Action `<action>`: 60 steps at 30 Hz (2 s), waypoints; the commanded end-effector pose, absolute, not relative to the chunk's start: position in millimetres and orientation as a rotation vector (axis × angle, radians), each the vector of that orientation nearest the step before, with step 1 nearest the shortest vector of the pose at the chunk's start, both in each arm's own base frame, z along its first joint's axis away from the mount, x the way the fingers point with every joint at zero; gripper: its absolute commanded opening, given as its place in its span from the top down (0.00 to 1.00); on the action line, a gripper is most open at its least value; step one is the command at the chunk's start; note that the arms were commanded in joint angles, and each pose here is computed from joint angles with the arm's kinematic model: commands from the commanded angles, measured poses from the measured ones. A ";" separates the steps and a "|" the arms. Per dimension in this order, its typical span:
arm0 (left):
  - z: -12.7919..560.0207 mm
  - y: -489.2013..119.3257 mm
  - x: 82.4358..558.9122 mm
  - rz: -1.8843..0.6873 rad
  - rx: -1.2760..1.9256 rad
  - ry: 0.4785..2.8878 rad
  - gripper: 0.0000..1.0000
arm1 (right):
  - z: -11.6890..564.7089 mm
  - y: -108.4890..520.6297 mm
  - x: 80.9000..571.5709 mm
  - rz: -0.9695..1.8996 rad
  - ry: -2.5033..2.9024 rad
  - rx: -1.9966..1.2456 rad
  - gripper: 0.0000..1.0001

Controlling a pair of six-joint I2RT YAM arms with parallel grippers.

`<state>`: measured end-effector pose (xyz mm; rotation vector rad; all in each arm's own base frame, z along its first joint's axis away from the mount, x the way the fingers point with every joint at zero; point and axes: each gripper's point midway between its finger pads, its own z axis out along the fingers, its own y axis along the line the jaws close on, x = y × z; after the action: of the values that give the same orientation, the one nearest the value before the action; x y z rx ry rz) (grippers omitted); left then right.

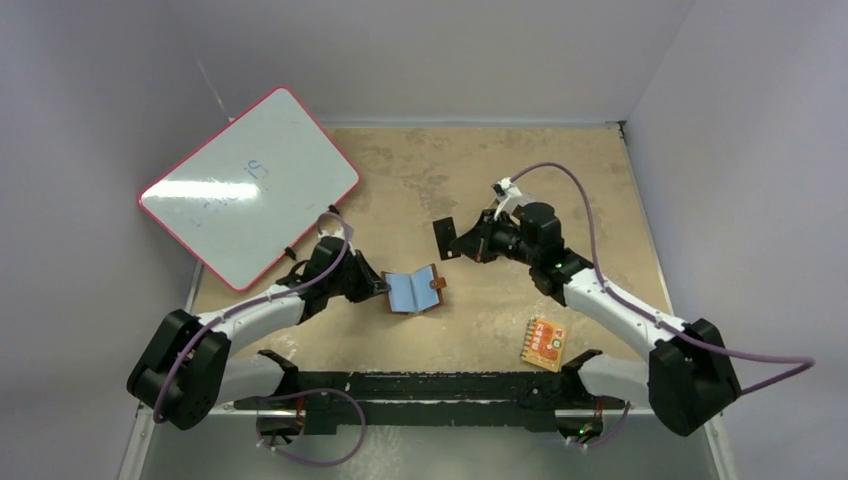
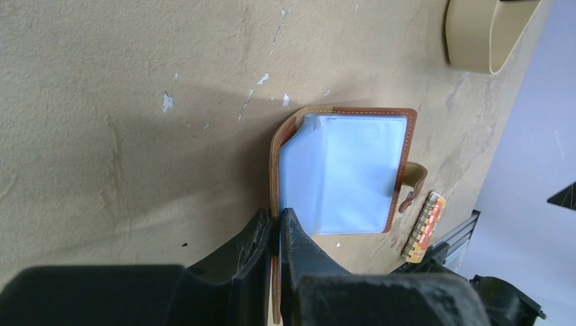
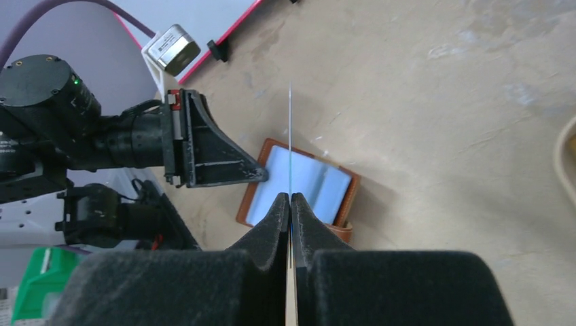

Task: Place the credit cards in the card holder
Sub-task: Insert the credit card into the card holder.

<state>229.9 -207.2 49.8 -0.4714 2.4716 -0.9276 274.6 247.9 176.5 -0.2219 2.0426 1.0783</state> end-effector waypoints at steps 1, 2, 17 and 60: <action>47.7 -203.3 230.3 -0.891 -0.421 2.461 0.95 | 181.1 277.0 267.5 1.158 2.052 -0.132 1.00; 47.2 -203.7 230.1 -0.892 -0.419 2.464 0.95 | 177.5 285.8 262.3 1.168 2.070 -0.131 1.00; 37.0 -189.3 220.2 -0.789 -0.369 2.506 0.86 | 96.6 326.3 225.8 1.077 2.330 -0.033 1.00; 11.0 -180.8 219.3 -0.667 -0.287 2.584 1.00 | 34.2 310.6 214.8 1.114 2.430 0.005 1.00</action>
<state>217.9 -188.7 19.3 -0.3304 2.5646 -0.7564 206.5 310.1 34.8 0.0426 2.4461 1.1217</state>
